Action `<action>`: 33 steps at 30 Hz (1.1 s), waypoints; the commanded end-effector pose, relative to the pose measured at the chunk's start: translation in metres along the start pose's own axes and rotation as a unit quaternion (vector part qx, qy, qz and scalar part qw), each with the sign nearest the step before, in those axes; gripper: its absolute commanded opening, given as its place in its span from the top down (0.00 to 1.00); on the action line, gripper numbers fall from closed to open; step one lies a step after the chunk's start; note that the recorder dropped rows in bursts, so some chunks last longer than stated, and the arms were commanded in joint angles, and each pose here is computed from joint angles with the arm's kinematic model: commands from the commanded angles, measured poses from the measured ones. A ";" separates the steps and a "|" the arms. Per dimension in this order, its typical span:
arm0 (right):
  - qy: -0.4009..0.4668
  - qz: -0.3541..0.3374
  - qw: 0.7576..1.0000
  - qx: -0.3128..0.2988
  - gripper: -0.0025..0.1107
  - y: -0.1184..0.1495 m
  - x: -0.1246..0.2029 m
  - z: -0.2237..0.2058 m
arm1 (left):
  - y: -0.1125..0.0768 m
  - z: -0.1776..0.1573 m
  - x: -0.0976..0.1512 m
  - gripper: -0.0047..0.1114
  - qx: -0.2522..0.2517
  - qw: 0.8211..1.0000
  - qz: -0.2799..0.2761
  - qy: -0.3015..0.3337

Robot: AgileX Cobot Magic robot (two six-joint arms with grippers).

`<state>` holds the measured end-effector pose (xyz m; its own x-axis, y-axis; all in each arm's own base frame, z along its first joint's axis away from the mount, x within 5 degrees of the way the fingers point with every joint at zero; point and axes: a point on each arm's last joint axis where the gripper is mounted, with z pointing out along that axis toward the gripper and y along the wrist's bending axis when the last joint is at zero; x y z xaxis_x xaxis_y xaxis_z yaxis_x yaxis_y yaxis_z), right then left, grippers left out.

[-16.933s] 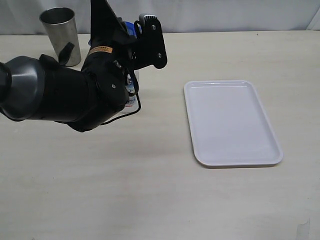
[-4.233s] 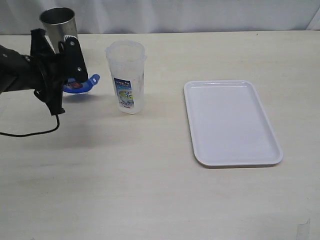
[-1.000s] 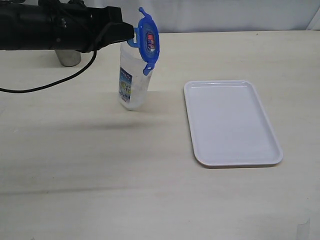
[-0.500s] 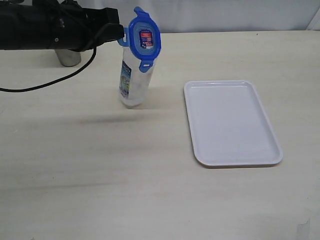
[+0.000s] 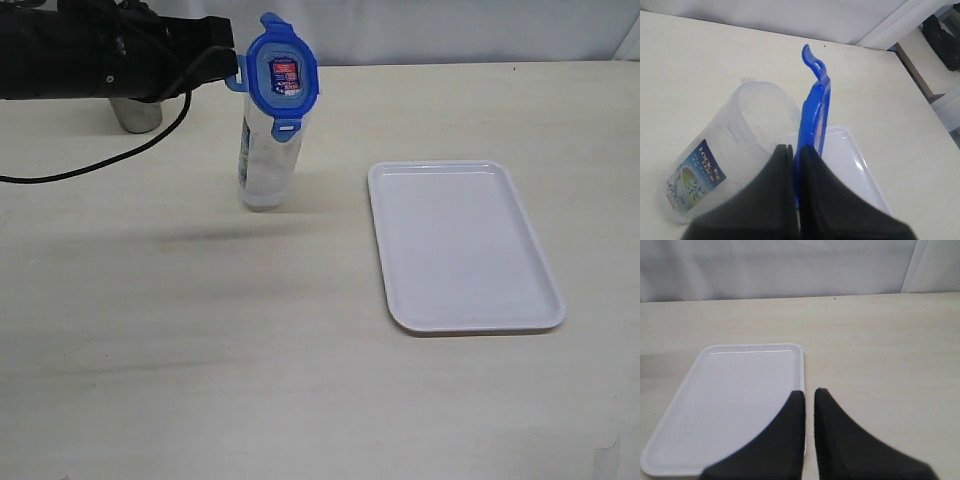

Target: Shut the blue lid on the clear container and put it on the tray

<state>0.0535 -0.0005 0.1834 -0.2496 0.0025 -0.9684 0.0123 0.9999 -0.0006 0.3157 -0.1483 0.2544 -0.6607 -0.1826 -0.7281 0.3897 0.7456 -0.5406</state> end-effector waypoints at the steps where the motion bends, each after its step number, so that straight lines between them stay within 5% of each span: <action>1: 0.002 0.002 1.000 0.001 0.92 0.000 0.001 0.000 | 0.007 -0.006 -0.006 0.96 0.013 1.000 -0.014 -0.009; 18: 0.002 0.002 1.000 0.001 0.92 0.000 0.001 0.000 | 0.014 -0.010 -0.010 0.96 0.024 0.999 -0.020 -0.008; 33: 0.002 0.002 1.000 0.001 0.92 0.000 0.001 0.000 | 0.022 -0.010 -0.007 0.96 -0.020 1.000 -0.018 0.006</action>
<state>0.0535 -0.0005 0.1834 -0.2496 0.0025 -0.9684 0.0123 0.9999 -0.0006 0.3211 -0.1270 0.2522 -0.6875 -0.1951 -0.6995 0.3569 0.7481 -0.5594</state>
